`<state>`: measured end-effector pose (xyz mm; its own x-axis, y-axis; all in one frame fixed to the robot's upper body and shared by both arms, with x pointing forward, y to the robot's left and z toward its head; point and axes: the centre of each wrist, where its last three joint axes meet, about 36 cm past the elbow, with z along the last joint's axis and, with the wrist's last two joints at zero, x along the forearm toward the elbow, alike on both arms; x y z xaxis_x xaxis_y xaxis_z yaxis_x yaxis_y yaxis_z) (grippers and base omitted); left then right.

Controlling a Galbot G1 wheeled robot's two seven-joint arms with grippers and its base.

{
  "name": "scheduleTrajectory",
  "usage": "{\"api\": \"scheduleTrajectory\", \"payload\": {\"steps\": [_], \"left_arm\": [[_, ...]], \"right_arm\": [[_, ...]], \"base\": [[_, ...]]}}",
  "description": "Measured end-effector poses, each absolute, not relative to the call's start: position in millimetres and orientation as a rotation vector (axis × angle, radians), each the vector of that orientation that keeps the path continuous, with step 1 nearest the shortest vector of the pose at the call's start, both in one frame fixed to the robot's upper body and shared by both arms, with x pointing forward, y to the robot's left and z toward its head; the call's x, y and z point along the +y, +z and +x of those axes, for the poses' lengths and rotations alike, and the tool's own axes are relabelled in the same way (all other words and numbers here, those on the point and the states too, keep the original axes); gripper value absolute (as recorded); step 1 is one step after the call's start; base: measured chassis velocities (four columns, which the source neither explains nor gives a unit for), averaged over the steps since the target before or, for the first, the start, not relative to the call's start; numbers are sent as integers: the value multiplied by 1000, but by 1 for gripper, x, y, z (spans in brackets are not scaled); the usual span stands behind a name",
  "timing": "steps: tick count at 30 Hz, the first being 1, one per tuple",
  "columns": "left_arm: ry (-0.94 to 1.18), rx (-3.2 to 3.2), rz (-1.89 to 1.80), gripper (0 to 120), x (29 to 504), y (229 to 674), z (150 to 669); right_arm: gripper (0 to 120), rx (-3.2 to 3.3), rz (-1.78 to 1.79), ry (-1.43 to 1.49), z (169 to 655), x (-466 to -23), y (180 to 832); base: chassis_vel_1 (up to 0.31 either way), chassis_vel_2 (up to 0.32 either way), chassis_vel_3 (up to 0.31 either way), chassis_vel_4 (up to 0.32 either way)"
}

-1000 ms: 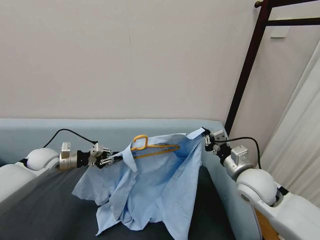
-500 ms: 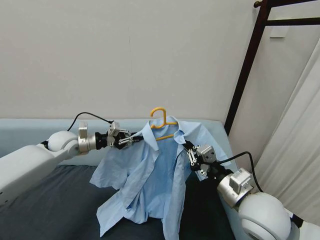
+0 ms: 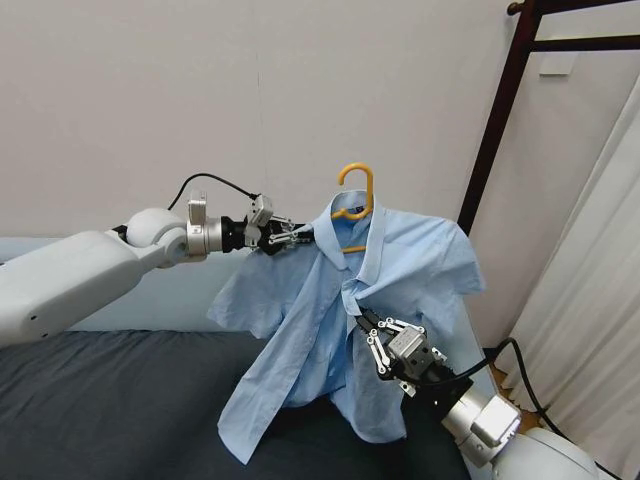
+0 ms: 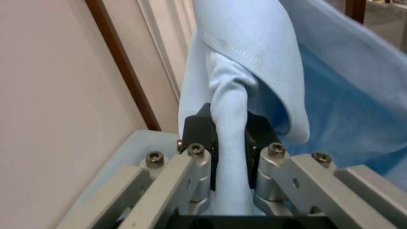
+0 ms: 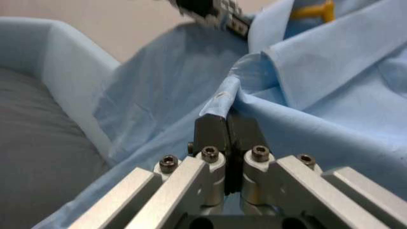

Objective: Pick up the clothes from the sofa and hang them on the clothes hanger.

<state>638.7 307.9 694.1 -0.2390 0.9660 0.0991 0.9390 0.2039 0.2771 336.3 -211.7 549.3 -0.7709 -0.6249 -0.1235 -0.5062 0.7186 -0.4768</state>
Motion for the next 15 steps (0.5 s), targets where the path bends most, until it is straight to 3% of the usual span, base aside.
{"api": "scheduleTrajectory", "payload": {"steps": [8, 15], "left_arm": [[489, 2307, 1882, 8, 316, 747, 636], [528, 2292, 1901, 8, 320, 764, 637]], "right_arm": [[0, 2619, -832, -691, 356, -223, 559], [0, 2616, -836, -727, 356, -226, 558]], "base": [[0, 0, 0, 0], [0, 0, 0, 0]]}}
